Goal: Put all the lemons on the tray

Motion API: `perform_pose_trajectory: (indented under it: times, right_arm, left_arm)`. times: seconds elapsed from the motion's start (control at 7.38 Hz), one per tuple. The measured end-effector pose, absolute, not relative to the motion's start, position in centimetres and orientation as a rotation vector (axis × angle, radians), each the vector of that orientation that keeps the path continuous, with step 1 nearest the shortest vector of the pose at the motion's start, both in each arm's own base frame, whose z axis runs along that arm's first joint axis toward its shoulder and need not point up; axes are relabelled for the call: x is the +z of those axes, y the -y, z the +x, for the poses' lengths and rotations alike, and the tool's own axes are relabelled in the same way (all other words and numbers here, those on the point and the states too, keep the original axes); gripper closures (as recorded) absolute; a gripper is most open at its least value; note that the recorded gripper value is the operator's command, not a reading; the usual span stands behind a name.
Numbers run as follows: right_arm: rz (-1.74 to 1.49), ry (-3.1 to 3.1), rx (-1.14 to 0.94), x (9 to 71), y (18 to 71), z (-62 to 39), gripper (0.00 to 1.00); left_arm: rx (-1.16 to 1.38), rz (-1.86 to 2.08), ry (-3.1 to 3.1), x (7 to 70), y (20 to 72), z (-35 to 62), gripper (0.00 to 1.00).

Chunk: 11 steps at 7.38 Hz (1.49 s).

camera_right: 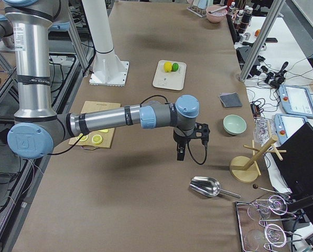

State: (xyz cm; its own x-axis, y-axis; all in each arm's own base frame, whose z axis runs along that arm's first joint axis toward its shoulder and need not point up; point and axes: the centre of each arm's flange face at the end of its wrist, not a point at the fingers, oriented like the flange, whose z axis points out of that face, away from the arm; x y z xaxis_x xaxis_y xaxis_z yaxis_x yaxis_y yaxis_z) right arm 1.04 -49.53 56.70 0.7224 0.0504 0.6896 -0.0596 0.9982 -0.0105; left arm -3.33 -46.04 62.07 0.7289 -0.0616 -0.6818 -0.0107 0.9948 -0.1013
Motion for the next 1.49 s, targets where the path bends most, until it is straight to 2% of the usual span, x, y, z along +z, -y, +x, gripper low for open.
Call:
perform_pose_trajectory:
  times: [1.49]
  right_arm:
    - [-0.003,0.766,0.071,56.9,49.5,1.3,0.00]
  left_arm:
    - [-0.023,-0.076,-0.767,61.7,45.7,-5.1,0.02]
